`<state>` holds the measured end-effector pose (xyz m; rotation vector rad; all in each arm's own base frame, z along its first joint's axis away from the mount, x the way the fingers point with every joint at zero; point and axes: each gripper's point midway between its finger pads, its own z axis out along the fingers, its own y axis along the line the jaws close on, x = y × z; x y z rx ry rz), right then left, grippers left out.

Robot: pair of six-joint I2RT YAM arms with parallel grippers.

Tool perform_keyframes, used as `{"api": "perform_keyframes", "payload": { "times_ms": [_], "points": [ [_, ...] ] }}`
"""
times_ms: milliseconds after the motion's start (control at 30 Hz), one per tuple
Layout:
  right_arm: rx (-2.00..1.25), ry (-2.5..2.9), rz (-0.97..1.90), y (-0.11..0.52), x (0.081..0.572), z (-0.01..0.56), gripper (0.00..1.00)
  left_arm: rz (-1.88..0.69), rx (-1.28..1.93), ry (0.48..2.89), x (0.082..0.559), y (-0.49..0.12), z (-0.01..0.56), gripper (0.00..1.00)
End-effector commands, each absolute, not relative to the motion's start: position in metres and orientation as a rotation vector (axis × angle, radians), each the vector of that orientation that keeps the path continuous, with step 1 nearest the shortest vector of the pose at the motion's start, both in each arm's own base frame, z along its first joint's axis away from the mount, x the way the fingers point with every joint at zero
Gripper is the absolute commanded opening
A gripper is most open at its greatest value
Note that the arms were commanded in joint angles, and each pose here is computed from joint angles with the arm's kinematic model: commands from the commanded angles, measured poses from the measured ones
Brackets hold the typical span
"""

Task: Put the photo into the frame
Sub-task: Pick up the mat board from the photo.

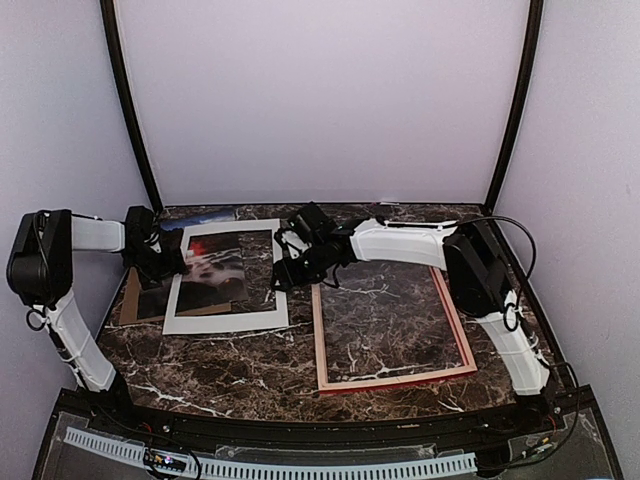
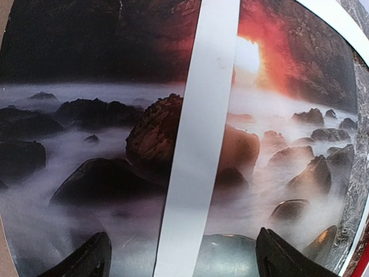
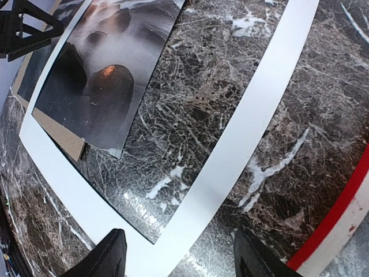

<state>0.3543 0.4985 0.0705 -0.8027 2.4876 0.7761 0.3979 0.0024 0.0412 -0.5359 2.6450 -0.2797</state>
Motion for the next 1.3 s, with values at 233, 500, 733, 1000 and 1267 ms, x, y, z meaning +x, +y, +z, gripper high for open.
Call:
{"api": "perform_keyframes", "payload": {
  "times_ms": [233, 500, 733, 1000, 1267],
  "points": [
    [-0.723, 2.54, 0.839, 0.514, 0.359, 0.039, 0.64, -0.368, -0.531, 2.666, 0.401, -0.005, 0.031, 0.86],
    [-0.7, 2.583, 0.851, 0.51, 0.352, 0.018, 0.62, -0.465, -0.533, 2.664, 0.391, -0.018, 0.027, 0.79],
    [-0.673, 2.619, 0.837, 0.502, 0.347, 0.008, 0.61, -0.54, -0.55, 2.671, 0.378, -0.027, 0.022, 0.73],
    [-0.636, 2.66, 0.837, 0.499, 0.341, -0.001, 0.61, -0.672, -0.549, 2.649, 0.375, -0.042, 0.029, 0.71],
    [-0.619, 2.68, 0.84, 0.495, 0.338, -0.004, 0.6, -0.753, -0.523, 2.611, 0.377, -0.05, 0.045, 0.71]
  ]
}}
